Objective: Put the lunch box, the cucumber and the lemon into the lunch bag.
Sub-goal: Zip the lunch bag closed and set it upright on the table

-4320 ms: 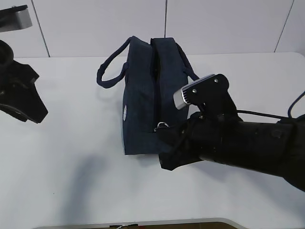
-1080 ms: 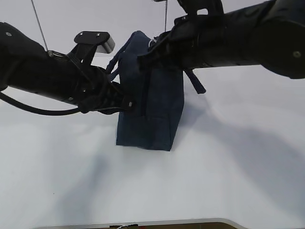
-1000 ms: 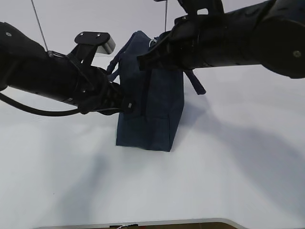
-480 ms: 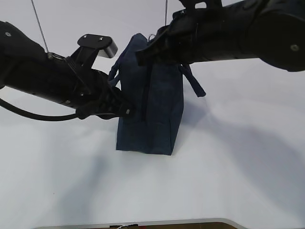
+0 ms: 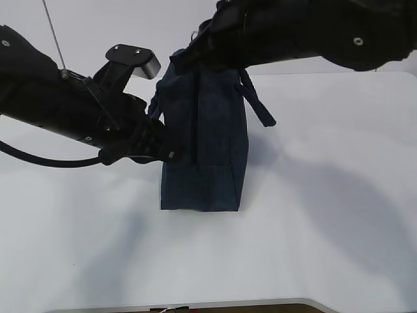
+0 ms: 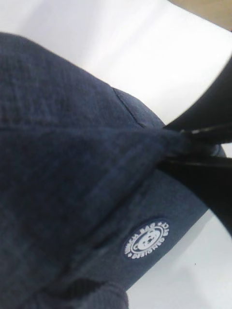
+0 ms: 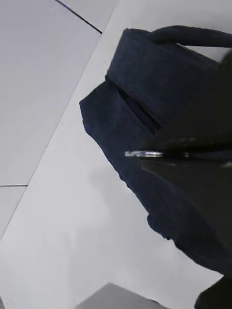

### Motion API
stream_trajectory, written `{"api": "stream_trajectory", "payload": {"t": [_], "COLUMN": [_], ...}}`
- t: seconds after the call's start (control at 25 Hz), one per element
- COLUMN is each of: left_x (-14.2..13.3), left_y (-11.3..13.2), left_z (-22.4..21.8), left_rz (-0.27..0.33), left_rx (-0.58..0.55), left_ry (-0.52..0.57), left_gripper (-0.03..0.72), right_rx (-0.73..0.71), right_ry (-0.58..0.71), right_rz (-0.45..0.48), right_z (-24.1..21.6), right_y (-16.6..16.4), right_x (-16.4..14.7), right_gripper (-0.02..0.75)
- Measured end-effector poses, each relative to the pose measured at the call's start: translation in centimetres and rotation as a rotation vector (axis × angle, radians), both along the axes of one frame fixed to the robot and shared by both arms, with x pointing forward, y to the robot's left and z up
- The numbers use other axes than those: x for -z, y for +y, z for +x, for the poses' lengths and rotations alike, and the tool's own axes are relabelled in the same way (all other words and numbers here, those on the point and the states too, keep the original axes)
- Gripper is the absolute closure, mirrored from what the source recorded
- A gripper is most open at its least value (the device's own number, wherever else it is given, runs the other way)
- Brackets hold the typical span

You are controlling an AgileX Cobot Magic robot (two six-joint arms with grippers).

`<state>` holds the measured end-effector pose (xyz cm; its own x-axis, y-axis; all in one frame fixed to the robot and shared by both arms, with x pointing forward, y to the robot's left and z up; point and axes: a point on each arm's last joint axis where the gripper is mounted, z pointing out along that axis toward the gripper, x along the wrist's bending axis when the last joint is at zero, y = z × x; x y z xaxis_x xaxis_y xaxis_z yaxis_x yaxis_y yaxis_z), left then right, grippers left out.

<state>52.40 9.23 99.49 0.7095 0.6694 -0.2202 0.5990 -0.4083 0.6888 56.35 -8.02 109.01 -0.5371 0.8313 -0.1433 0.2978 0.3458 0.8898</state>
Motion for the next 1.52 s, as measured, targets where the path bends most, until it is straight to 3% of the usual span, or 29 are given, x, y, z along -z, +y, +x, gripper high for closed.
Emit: {"api": "stream_trajectory", "payload": {"t": [0.36, 1.2, 1.36, 1.52], "left_x": [0.0, -0.1, -0.2, -0.5], "left_y": [0.0, 0.1, 0.0, 0.1], "left_z": [0.0, 0.2, 0.4, 0.7], "left_rz": [0.004, -0.004, -0.033, -0.067], "left_rx": [0.003, -0.024, -0.066, -0.116], "left_ry": [-0.002, -0.013, -0.013, -0.016], "left_gripper": [0.692, 0.685, 0.604, 0.431], "right_rx": [0.043, 0.133, 0.164, 0.187], "right_ry": [0.003, 0.092, 0.118, 0.147], "right_rz": [-0.007, 0.146, 0.127, 0.149], "right_z": [1.9, 3.3, 3.3, 3.1], "right_y": [-0.8, -0.1, -0.6, -0.8], "right_x": [0.6, 1.2, 1.3, 1.1], "right_gripper": [0.733, 0.733, 0.733, 0.733]}}
